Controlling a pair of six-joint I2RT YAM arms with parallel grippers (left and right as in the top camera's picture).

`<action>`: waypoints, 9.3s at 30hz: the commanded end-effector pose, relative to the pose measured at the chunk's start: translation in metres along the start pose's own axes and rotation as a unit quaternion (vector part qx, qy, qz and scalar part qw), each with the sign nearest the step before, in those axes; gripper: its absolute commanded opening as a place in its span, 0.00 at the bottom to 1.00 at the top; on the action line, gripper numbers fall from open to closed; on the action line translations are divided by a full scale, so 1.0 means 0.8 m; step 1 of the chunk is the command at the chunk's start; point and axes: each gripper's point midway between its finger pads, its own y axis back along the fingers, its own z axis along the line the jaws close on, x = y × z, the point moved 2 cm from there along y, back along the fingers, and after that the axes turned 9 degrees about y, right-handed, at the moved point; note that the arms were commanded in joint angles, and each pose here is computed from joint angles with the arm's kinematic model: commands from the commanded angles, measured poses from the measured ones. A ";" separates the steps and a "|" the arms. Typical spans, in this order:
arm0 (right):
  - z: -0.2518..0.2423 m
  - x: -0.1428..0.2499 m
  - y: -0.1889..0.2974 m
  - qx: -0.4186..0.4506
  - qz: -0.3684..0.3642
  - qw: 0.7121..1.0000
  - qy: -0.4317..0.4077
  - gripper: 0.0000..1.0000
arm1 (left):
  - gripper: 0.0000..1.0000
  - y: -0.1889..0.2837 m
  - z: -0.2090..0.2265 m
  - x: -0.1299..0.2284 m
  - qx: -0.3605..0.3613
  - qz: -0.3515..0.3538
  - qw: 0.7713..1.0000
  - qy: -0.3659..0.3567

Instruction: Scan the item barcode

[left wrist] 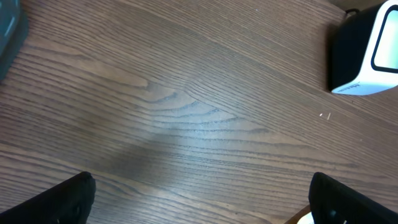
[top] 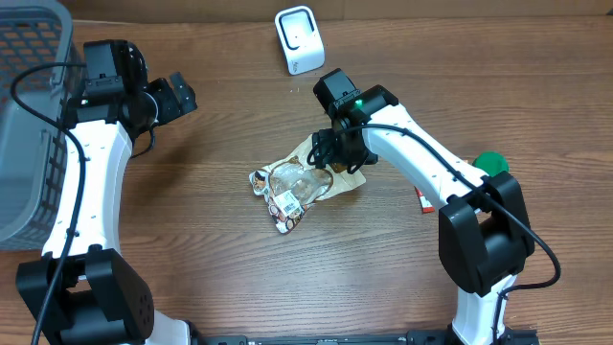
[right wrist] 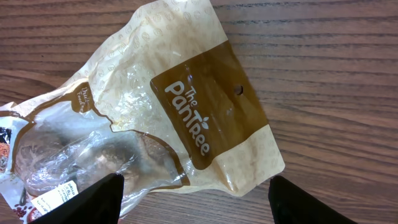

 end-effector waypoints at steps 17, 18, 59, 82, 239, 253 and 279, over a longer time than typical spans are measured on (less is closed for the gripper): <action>-0.008 -0.004 0.008 0.004 -0.008 1.000 0.005 0.81 | 0.70 0.034 -0.019 0.152 0.025 0.268 0.962 0.039; -0.008 -0.004 0.008 0.003 -0.008 1.000 0.005 0.82 | 0.67 0.033 -0.020 0.159 0.019 0.272 0.962 0.022; -0.005 -0.018 0.009 -0.002 -0.032 0.999 0.009 0.83 | 0.71 -0.066 -0.045 0.314 -0.051 0.253 0.965 -0.046; -0.004 0.005 -0.012 -0.013 -0.001 1.000 0.008 0.84 | 0.58 -0.087 -0.063 0.295 -0.010 0.230 0.965 -0.129; 0.084 0.032 -0.078 -0.003 -0.019 0.996 -0.084 0.85 | 0.49 -0.109 -0.023 0.246 -0.051 0.212 0.963 -0.159; 0.095 0.072 -0.113 -0.025 0.008 0.997 -0.070 0.45 | 0.51 -0.109 -0.023 0.245 -0.050 0.211 0.963 -0.159; 0.091 0.038 -0.087 -0.229 0.054 0.966 -0.103 0.14 | 0.85 -0.112 -0.030 0.241 -0.038 0.202 0.966 -0.159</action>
